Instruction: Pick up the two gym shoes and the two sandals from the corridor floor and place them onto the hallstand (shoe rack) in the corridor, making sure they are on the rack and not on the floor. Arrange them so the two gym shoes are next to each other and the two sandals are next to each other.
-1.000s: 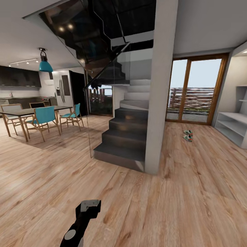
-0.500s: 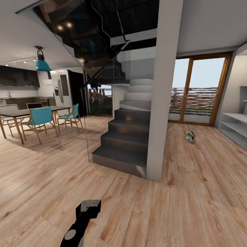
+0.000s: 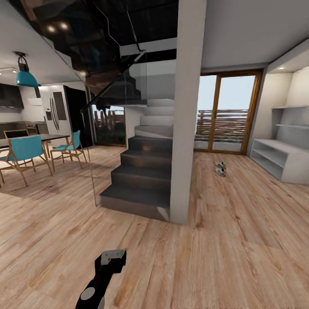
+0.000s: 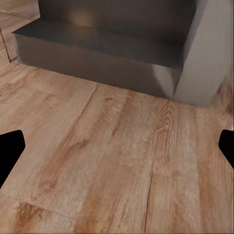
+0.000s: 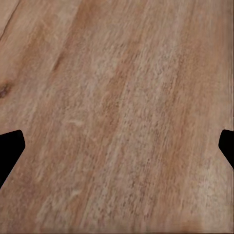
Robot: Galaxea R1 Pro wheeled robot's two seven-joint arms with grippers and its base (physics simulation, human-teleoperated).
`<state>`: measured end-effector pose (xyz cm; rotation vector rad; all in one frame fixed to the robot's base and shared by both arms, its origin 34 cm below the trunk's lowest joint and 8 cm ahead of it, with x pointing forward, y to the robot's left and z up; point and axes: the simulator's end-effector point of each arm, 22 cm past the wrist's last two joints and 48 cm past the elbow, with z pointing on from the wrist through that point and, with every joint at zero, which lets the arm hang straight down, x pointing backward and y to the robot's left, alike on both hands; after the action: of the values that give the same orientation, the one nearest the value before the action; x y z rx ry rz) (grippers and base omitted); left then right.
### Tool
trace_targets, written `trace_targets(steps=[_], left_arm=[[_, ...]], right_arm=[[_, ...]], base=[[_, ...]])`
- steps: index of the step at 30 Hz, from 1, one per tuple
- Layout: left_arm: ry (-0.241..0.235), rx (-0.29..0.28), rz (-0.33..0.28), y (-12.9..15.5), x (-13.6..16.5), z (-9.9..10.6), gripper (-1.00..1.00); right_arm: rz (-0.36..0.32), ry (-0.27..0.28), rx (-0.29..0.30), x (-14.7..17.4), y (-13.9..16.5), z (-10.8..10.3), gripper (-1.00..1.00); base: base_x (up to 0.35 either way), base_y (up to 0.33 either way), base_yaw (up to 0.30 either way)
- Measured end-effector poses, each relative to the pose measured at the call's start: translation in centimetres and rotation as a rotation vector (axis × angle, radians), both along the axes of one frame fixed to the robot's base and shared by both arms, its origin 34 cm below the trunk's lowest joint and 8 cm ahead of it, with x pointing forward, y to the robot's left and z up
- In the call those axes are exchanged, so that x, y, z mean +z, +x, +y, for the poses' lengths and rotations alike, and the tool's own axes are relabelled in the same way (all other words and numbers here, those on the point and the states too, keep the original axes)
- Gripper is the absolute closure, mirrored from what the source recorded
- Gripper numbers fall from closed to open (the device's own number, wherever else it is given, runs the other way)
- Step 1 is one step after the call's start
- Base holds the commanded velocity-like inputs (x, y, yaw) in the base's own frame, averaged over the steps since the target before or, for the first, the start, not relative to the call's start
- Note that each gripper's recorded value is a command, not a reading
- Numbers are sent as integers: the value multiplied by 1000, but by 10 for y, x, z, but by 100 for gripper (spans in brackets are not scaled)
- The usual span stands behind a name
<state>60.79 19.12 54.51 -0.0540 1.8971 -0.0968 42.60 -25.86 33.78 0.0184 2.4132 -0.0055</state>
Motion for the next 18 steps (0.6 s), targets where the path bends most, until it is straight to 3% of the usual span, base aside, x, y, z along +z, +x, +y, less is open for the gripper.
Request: trace_targets(steps=[18], left_arm=[[0,2,-1,0,0,1,-100]], right_arm=[[0,1,0,0,0,1,-100]], base=[[0,0,-290]])
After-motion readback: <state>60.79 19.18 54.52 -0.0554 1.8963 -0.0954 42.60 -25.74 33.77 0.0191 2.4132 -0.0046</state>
